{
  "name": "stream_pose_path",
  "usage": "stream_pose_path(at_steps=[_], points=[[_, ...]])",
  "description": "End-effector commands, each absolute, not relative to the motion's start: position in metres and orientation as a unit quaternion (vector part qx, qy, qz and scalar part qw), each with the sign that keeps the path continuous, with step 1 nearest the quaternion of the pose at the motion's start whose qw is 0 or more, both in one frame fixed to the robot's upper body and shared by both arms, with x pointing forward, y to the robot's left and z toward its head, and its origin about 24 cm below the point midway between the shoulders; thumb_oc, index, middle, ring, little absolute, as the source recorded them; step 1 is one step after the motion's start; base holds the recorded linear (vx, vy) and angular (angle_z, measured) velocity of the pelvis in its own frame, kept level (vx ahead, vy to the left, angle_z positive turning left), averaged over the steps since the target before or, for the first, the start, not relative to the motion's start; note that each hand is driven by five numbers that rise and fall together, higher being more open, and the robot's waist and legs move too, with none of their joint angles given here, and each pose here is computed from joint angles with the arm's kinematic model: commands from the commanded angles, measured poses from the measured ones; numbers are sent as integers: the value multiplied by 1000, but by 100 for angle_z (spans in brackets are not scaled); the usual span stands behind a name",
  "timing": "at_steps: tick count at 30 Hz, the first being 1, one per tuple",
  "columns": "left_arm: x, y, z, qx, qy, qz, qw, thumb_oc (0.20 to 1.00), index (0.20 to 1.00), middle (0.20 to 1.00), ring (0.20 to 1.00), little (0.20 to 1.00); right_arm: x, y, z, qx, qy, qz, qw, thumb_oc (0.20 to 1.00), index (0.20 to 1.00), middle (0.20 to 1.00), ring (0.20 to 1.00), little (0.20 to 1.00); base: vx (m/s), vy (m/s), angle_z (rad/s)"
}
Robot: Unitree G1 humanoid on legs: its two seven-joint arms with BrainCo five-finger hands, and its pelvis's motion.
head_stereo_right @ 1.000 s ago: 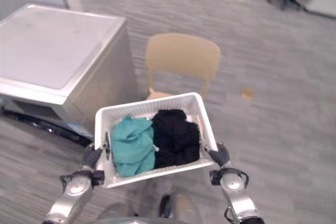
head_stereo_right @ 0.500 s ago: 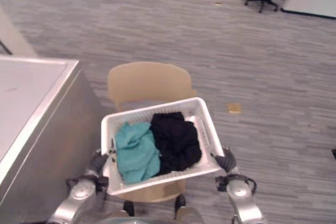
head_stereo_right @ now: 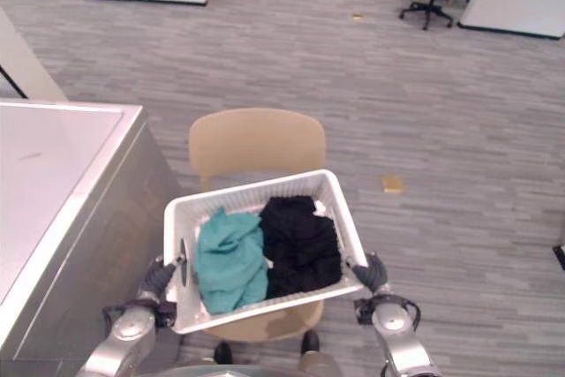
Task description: Grab the laundry basket,head to the washer,open it,put in the laundry and shut it.
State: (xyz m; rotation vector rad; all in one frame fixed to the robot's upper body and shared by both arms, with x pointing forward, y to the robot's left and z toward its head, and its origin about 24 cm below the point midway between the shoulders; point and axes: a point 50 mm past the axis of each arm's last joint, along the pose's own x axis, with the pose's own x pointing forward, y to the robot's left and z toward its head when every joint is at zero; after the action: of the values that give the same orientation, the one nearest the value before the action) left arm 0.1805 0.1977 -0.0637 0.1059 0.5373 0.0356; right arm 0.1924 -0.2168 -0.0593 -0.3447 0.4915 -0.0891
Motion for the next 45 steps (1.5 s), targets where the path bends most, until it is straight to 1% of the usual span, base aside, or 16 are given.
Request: stream_pose_path(at_steps=[1,5,8,12,14,17,21,23,28,29,30,31,32,37,40,45], points=[[226,178,-21,5,127,-11,992,200,200,200,200,200,224,-194,-33,-116,162,4,980,200,200,200,200,200,-284,31,-7],[230,180,-21,19,126,-9,992,200,200,200,200,200,223,-190,-37,-102,169,3,980,200,200,200,200,200,-138,22,3],[232,180,-27,27,139,-6,990,200,200,200,200,200,218,-186,-52,-86,201,1,976,200,200,200,200,200,-122,-86,7],[246,174,-16,29,114,-13,993,200,200,200,200,200,231,-190,-41,-88,179,-6,980,200,200,200,200,200,-190,-99,32],[265,159,-7,30,93,-21,995,200,200,200,200,200,247,-197,-29,-105,157,-18,982,200,200,200,200,200,-314,9,7],[271,155,-6,32,89,-21,995,200,200,200,200,200,251,-196,-28,-108,155,-19,982,200,200,200,200,200,-119,30,55],[283,147,-3,47,86,-18,995,200,200,200,200,200,257,-190,-26,-103,148,-25,983,200,200,200,200,200,-27,43,14],[296,147,2,72,80,-7,994,200,200,200,200,200,267,-182,-23,-104,141,-19,984,200,200,200,200,200,-140,80,0],[304,151,1,86,86,15,992,200,200,200,200,200,277,-167,-22,-100,141,-2,985,200,200,200,200,200,-128,44,-12],[304,155,-1,94,92,22,991,369,369,369,369,369,278,-163,-23,-99,144,4,985,200,200,200,200,200,-53,16,-18],[304,155,-1,94,92,22,991,567,567,567,567,567,278,-163,-23,-99,144,4,985,247,247,247,247,247,-67,23,-18],[303,156,-3,96,95,23,991,959,959,959,959,959,278,-161,-25,-98,147,6,984,495,495,495,495,495,-32,29,-14],[302,157,-6,97,103,27,990,1000,1000,1000,1000,1000,279,-158,-26,-89,150,5,985,1000,1000,1000,1000,1000,-38,40,-7],[302,159,-9,96,109,36,989,1000,1000,1000,1000,1000,281,-157,-26,-77,154,1,985,1000,1000,1000,1000,1000,-6,7,-1],[304,162,-5,121,102,25,987,1000,1000,1000,1000,1000,281,-161,-29,-58,166,-8,984,1000,1000,1000,1000,1000,-27,6,8],[303,166,2,104,84,23,991,1000,1000,1000,1000,1000,280,-167,-30,-36,171,-16,984,1000,1000,1000,1000,1000,1,2,3]])
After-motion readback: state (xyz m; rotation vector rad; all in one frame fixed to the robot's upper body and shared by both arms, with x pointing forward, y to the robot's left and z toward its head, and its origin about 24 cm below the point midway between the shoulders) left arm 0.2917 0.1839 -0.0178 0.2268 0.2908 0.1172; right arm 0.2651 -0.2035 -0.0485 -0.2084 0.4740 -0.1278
